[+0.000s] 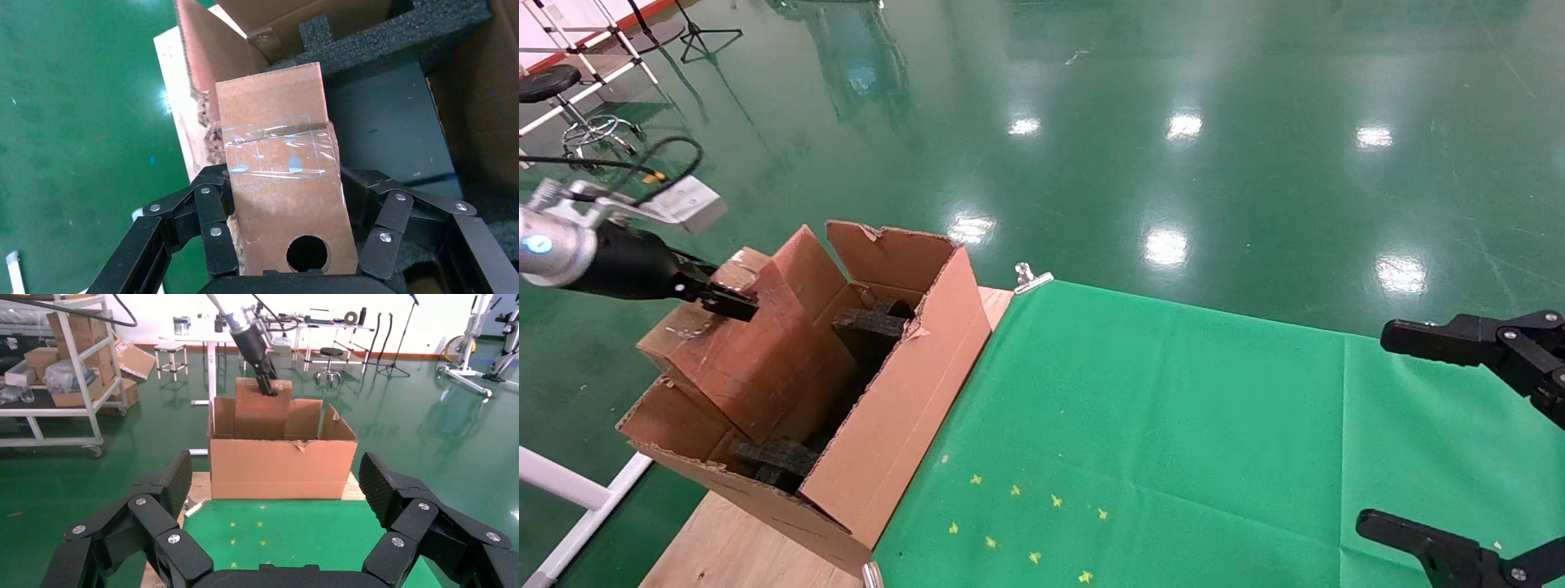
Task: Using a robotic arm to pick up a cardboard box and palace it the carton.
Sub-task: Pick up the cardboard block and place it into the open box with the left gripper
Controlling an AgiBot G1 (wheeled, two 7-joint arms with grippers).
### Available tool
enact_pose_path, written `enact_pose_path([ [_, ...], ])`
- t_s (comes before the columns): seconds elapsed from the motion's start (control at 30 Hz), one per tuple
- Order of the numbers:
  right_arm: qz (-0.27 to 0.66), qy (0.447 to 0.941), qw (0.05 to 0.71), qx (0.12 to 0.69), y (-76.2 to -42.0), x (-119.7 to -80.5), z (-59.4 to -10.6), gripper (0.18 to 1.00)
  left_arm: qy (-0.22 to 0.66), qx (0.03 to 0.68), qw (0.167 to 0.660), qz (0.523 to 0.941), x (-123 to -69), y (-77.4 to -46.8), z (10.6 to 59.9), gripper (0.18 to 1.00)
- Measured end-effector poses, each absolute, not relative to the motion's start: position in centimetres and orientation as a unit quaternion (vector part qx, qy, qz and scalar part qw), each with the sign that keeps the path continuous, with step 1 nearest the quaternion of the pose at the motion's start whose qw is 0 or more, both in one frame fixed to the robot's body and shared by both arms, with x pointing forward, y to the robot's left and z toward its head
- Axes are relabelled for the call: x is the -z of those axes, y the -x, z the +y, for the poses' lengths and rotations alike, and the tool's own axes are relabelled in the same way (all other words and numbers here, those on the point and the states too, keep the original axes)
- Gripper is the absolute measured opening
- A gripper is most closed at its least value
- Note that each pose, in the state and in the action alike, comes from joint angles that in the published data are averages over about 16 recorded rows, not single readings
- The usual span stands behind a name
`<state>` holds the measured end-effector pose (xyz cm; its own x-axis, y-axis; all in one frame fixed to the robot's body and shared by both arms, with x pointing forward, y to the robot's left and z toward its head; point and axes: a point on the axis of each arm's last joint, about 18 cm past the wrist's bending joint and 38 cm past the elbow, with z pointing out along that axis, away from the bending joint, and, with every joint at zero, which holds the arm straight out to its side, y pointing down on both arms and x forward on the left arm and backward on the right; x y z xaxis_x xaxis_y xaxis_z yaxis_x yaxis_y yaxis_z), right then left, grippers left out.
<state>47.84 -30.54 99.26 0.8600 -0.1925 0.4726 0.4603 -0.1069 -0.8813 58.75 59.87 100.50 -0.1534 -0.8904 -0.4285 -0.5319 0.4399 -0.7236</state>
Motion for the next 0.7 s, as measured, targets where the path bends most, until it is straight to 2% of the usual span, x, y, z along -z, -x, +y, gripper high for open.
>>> enact_pose_path([
  [0.3, -0.095, 0.702, 0.661, 0.247, -47.8, -99.3, -30.5, 1.001, 0.505, 0.206, 0.434, 0.717, -97.8, -61.6, 59.0, 0.397],
  [0.7, -0.095, 0.702, 0.661, 0.247, -47.8, -99.3, -30.5, 1.001, 0.496, 0.23, 0.479, 0.686, -97.2, -64.6, 58.1, 0.391],
])
